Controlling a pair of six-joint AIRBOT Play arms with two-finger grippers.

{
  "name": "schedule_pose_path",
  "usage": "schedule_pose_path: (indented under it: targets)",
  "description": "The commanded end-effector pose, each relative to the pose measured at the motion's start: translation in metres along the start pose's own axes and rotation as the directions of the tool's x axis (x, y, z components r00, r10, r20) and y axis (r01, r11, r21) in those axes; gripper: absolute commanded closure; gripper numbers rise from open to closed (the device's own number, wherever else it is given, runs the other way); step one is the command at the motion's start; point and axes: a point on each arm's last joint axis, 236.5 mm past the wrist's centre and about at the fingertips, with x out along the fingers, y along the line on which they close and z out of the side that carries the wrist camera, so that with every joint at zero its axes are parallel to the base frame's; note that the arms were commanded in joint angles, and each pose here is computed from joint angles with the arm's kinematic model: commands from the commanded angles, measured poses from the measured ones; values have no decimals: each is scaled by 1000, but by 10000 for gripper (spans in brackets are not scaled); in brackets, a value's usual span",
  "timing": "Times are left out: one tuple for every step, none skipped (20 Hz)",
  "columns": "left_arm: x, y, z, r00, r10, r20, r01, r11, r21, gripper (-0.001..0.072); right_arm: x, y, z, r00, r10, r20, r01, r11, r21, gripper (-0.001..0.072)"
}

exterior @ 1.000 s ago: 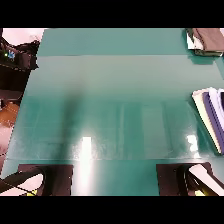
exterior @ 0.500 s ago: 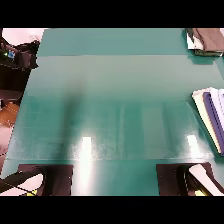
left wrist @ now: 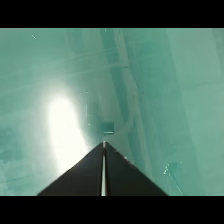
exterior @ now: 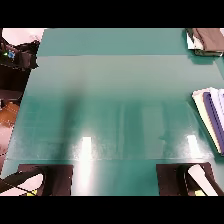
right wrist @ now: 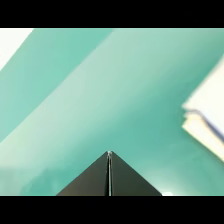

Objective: Fold the shirts.

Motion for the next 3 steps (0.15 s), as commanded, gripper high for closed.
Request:
schedule_pose_path:
  targets:
    - [0, 0, 0, 1000, 1, 1, -1, 1000, 0, 684, 19, 47, -22, 987, 131, -93, -137, 989, -60, 684]
    - [0, 0, 0, 1000, 1, 1, -1, 1000, 0, 684, 26, 54, -30, 980, 148, -130, -158, 985, -70, 684]
    - [0, 0, 0, 1000, 1, 1, -1, 1000, 0, 684, 33, 59, -38, 973, 159, -169, -174, 982, -79, 684]
